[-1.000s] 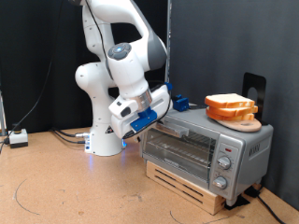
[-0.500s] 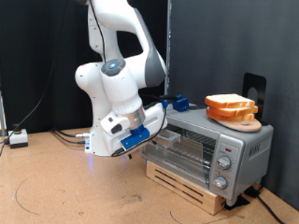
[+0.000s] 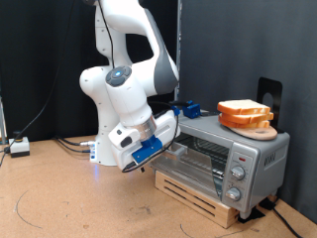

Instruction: Make a piece of toast with the oven

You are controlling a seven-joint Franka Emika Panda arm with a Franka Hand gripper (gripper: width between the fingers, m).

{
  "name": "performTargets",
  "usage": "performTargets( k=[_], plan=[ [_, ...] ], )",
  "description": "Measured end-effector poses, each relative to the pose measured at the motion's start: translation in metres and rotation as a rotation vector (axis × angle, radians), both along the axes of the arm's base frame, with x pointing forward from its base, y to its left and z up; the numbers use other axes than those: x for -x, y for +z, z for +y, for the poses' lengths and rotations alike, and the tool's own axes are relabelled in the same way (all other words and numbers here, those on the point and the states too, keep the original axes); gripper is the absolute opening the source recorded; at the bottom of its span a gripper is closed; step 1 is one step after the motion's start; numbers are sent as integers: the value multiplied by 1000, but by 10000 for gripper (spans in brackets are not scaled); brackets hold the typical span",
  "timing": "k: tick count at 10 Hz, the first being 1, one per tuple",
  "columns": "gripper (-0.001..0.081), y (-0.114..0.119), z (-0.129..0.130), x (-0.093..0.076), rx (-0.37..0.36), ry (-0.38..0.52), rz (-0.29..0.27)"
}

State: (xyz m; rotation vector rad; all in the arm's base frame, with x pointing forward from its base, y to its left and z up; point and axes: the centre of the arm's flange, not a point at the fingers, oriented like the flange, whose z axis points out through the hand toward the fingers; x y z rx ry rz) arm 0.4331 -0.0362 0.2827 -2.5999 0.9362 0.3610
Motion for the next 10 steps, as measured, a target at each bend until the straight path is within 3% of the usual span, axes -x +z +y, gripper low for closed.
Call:
performTargets(
  k=[6, 10],
  plan=[
    [809, 8, 0, -2, -27, 17, 4],
    [809, 29, -2, 0, -75, 38, -6]
  ],
)
